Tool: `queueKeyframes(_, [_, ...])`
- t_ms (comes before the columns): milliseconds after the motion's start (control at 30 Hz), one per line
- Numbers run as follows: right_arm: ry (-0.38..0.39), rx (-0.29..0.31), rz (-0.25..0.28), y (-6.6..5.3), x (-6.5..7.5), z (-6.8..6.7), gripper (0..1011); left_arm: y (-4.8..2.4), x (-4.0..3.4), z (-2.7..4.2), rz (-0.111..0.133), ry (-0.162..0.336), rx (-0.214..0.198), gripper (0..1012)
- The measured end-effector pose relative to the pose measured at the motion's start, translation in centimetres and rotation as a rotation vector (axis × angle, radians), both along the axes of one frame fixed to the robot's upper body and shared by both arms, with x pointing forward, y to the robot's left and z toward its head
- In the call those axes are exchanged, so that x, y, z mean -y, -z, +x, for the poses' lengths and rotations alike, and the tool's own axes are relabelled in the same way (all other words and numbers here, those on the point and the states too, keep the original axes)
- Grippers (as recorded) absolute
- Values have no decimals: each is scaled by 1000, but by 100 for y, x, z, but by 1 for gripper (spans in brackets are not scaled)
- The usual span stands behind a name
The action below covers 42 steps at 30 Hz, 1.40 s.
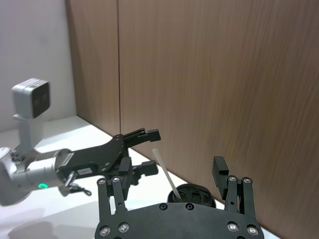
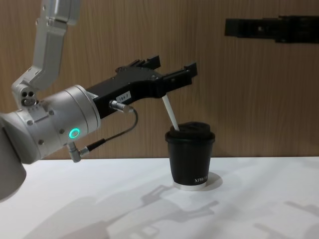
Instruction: Pick up the straw with one hand, pass it to the other hand, and insert it into the cup.
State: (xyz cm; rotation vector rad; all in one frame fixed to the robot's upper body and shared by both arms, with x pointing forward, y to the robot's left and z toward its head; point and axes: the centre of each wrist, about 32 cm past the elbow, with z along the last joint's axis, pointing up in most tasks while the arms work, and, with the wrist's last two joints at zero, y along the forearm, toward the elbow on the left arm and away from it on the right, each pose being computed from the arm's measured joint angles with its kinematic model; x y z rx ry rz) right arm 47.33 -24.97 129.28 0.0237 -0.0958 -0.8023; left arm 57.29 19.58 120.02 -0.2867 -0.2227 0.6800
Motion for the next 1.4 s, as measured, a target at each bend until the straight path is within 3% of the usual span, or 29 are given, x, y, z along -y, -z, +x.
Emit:
queueKeyframes(267, [49,-62,9,-84,-115,-44,1001,31,1,-107,-36,15,31,1003])
queueKeyframes(633, [64,-114,-5,-120,-222,-85,1001,43,4,-187,-77,47,53,1003])
queueKeyframes(1400, [69,-143,-15,-136,-281,-108,1001,46,19,-237,-100,79,61,1003])
